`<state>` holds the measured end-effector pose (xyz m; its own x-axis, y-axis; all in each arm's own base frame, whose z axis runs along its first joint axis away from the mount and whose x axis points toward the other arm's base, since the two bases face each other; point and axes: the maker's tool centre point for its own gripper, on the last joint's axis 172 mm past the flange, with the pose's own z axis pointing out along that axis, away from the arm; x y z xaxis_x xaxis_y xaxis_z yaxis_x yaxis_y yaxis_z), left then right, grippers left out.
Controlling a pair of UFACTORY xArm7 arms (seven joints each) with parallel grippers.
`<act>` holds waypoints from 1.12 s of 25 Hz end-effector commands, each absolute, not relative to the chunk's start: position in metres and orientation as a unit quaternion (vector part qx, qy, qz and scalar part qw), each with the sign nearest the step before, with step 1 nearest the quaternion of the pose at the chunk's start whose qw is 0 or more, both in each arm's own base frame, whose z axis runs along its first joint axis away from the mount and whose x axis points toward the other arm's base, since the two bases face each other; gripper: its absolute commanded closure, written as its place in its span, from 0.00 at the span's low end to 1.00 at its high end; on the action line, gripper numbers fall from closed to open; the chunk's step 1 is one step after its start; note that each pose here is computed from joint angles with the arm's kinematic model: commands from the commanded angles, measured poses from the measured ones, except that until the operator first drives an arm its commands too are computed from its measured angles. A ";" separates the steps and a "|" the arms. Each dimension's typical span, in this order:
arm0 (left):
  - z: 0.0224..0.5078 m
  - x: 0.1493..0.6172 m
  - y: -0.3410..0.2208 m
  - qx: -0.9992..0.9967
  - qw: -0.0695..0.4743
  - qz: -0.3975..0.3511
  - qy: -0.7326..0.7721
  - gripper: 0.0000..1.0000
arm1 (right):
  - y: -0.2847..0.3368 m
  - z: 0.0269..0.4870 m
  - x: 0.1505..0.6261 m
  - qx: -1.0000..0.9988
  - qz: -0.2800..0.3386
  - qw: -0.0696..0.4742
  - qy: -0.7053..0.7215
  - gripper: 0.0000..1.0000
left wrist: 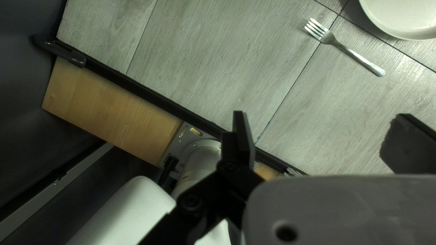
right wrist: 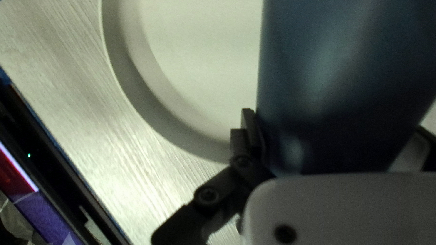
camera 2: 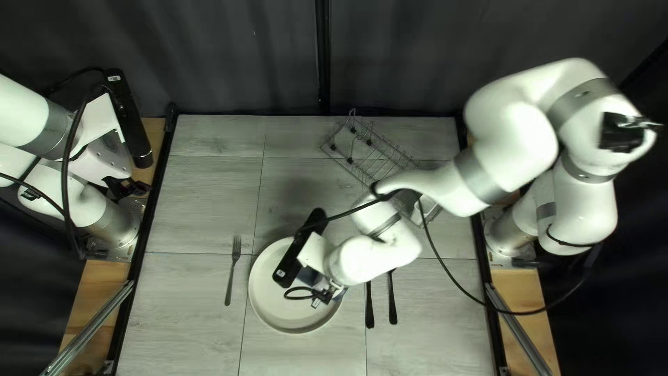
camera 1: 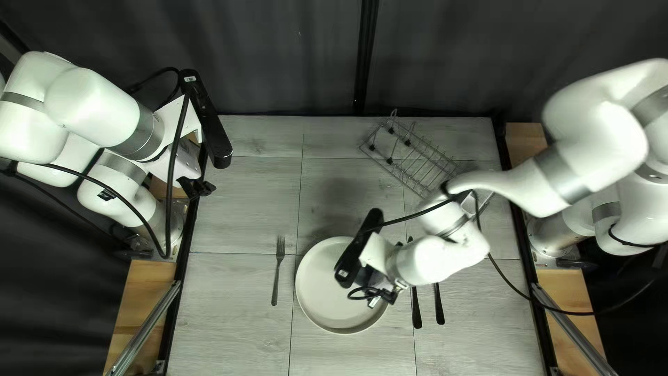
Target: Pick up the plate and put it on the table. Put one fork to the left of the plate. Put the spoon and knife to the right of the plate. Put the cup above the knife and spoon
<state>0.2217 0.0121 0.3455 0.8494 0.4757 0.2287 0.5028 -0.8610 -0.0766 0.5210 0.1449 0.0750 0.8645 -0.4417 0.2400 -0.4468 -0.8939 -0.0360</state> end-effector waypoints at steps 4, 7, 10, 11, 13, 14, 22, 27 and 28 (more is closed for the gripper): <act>0.345 0.222 0.012 -0.959 0.067 -0.101 -0.255 0.00 | 0.153 0.049 0.532 0.971 0.113 0.010 -0.212 1.00; 0.345 0.222 0.012 -0.959 0.067 -0.101 -0.255 0.00 | 0.152 0.043 0.534 0.973 0.107 0.008 -0.205 0.65; 0.345 0.222 0.012 -0.959 0.067 -0.101 -0.255 0.00 | 0.147 0.045 0.530 0.974 0.103 0.013 -0.203 0.00; 0.345 0.222 0.012 -0.959 0.067 -0.101 -0.255 0.00 | 0.146 0.046 0.529 0.974 0.102 0.014 -0.204 0.00; 0.345 0.222 0.012 -0.959 0.067 -0.101 -0.255 0.00 | 0.140 0.057 0.527 0.973 0.104 0.019 -0.207 0.00; 0.345 0.222 0.012 -0.959 0.067 -0.101 -0.255 0.00 | 0.137 0.062 0.525 0.972 0.105 0.022 -0.208 0.00; 0.345 0.222 0.012 -0.959 0.067 -0.101 -0.255 0.00 | 0.108 0.145 0.491 0.967 0.124 0.049 -0.216 0.00; 0.345 0.222 0.012 -0.959 0.067 -0.101 -0.255 0.00 | 0.084 0.204 0.454 0.964 0.131 0.061 -0.222 0.00; 0.345 0.222 0.012 -0.959 0.067 -0.101 -0.255 0.00 | 0.080 0.215 0.445 0.964 0.131 0.063 -0.224 0.00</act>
